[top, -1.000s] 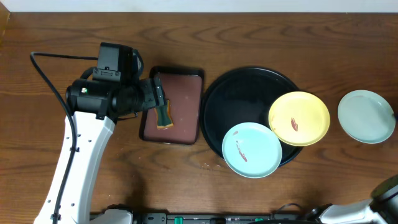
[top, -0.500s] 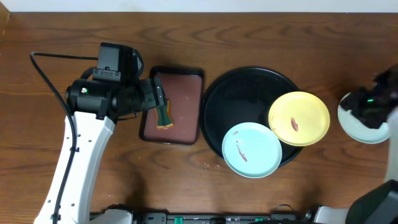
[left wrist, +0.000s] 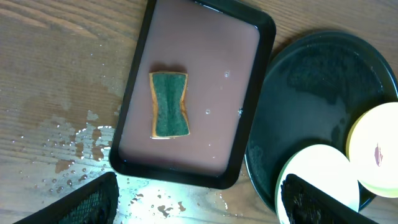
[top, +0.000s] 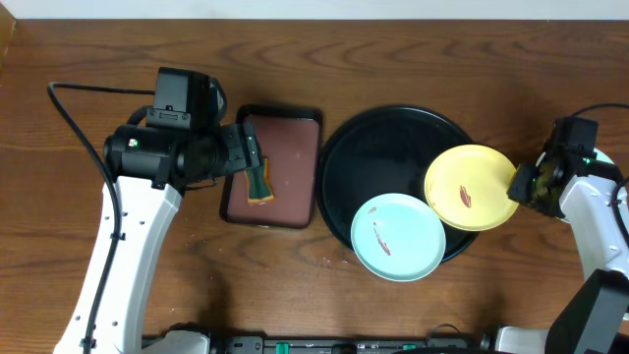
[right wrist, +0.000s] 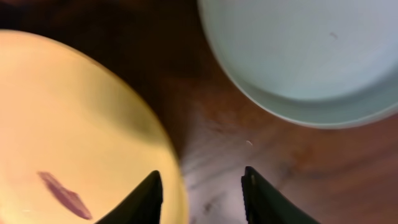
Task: Clean dirty plates on tray and stack at the side
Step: 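Grasp the yellow plate rim with right gripper, slide it to center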
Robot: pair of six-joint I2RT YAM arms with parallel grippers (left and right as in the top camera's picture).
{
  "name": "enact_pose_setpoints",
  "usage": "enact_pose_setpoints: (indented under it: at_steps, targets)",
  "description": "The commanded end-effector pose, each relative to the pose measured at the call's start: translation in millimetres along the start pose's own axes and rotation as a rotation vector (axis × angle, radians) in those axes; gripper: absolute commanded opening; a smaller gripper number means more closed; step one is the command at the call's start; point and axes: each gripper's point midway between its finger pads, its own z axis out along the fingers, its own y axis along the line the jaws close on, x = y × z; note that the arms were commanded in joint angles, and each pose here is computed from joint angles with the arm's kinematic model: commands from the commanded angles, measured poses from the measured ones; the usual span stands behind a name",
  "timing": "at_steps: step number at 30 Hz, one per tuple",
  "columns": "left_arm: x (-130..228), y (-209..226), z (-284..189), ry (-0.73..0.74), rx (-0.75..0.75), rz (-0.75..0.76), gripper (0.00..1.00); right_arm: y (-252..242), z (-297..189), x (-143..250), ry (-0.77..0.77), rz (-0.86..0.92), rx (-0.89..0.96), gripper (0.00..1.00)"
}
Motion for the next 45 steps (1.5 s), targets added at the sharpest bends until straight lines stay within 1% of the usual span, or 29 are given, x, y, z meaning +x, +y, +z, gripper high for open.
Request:
enact_pose_setpoints:
  at_steps: [1,3,4,8,11,13,15,17,18,19,21,24,28,31,33,36,41,45]
  targets:
    - [-5,0,-5,-0.022,-0.006,0.014,0.85,22,0,-3,-0.004,-0.005,-0.116,0.34]
    - [-5,0,-5,-0.022,-0.006,0.014,0.84,25,1,-5,-0.014,-0.001,-0.134,0.21]
    - [-5,0,-5,-0.022,-0.006,0.014,0.84,25,2,-5,-0.016,-0.001,-0.136,0.18]
    - [-5,0,-5,-0.022,-0.006,0.014,0.84,24,9,2,-0.009,-0.004,-0.13,0.2]
    - [-5,0,-5,-0.022,-0.006,0.014,0.84,20,15,9,0.001,-0.013,-0.114,0.3]
    - [-5,0,-5,-0.022,-0.006,0.014,0.84,19,17,12,0.006,-0.013,-0.111,0.31]
    - [-5,0,-5,-0.022,-0.006,0.014,0.84,21,18,13,0.004,-0.014,-0.118,0.29]
    - [-5,0,-5,-0.022,-0.006,0.014,0.84,25,17,10,-0.007,-0.034,-0.143,0.22]
    - [-5,0,-5,-0.022,-0.006,0.014,0.85,27,17,9,-0.011,-0.04,-0.153,0.2]
    - [-5,0,-5,-0.022,-0.006,0.013,0.84,28,16,8,-0.014,-0.04,-0.157,0.2]
    - [-5,0,-5,-0.022,-0.006,0.014,0.85,28,14,5,-0.024,-0.045,-0.158,0.25]
    - [-5,0,-5,-0.022,-0.006,0.014,0.84,29,8,-1,-0.043,-0.058,-0.161,0.29]
    - [-5,0,-5,-0.022,-0.006,0.014,0.85,23,-10,-19,-0.113,-0.065,-0.162,0.34]
    - [-5,0,-5,-0.022,-0.006,0.014,0.84,20,-20,-30,-0.154,-0.1,-0.167,0.35]
    - [-5,0,-5,-0.022,-0.006,0.014,0.84,26,-24,-32,-0.165,-0.168,-0.204,0.36]
    - [-5,0,-5,-0.022,-0.006,0.014,0.84,30,-22,-27,-0.149,-0.219,-0.226,0.4]
    - [-5,0,-5,-0.022,-0.006,0.014,0.85,21,-10,-24,-0.115,-0.216,-0.172,0.41]
    - [-5,0,-5,-0.022,-0.006,0.014,0.84,11,13,-14,-0.04,-0.175,-0.113,0.43]
